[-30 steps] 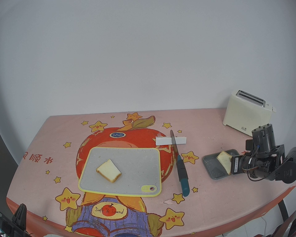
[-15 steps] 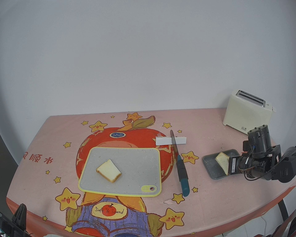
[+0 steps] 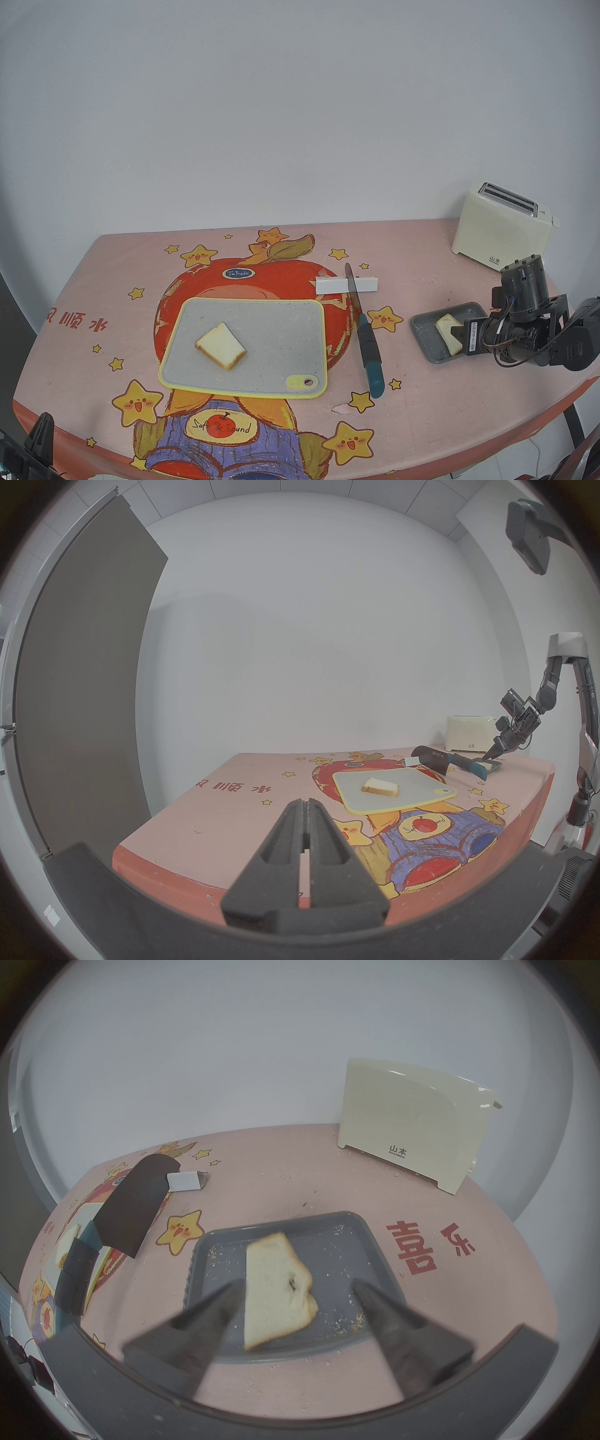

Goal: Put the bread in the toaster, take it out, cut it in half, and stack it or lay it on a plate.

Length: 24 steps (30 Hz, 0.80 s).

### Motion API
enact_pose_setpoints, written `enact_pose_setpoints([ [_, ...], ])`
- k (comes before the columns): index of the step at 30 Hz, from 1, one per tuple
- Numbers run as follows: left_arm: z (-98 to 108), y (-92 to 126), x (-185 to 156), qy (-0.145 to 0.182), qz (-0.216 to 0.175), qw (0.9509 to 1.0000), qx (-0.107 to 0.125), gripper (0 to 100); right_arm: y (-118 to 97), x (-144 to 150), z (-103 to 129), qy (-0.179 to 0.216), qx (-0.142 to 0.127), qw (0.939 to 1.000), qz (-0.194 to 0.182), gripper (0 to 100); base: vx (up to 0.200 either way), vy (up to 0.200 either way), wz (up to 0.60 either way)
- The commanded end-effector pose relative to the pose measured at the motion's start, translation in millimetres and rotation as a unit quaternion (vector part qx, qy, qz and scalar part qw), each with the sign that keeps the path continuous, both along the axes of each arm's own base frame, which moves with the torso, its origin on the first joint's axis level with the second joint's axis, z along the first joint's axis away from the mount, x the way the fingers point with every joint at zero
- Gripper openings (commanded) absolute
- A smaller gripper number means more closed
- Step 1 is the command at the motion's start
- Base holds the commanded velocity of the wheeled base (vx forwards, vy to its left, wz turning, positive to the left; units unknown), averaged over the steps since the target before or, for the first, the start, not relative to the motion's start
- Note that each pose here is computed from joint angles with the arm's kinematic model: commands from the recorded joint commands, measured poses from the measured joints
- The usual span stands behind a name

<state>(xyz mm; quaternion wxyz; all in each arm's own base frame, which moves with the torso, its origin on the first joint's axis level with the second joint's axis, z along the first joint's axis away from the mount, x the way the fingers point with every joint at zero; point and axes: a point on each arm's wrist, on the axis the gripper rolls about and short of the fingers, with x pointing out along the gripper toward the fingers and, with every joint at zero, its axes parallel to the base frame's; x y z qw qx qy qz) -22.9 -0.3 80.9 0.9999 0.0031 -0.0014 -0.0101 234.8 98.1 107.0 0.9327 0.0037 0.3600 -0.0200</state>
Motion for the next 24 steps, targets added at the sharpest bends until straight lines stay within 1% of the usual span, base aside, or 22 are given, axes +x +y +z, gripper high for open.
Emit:
enact_pose_setpoints([
  [1, -5.2, 0.0, 0.1, 0.001, 0.0, 1.0, 0.0, 0, 0.2, -0.1, 0.9, -0.004, 0.002, 1.0, -0.001, 100, 0.0, 0.0, 0.0],
  [10, -5.2, 0.0, 0.1, 0.001, 0.001, 1.0, 0.0, 0, 0.8, -0.4, 3.8, -0.01, 0.004, 0.9999, 0.0, 100, 0.0, 0.0, 0.0],
  [15, -5.2, 0.0, 0.1, 0.001, 0.0, 1.0, 0.0, 0, 0.4, -4.1, 11.6, -0.025, 0.009, 0.9997, 0.002, 100, 0.0, 0.0, 0.0],
  [20, -5.2, 0.0, 0.1, 0.001, 0.0, 1.0, 0.0, 0, -4.3, -16.0, 32.9, -0.063, 0.022, 0.9977, 0.008, 100, 0.0, 0.0, 0.0],
  [24, -5.2, 0.0, 0.1, 0.001, 0.001, 1.0, 0.0, 0, -5.9, -27.6, 53.3, -0.103, 0.036, 0.9939, 0.019, 100, 0.0, 0.0, 0.0],
])
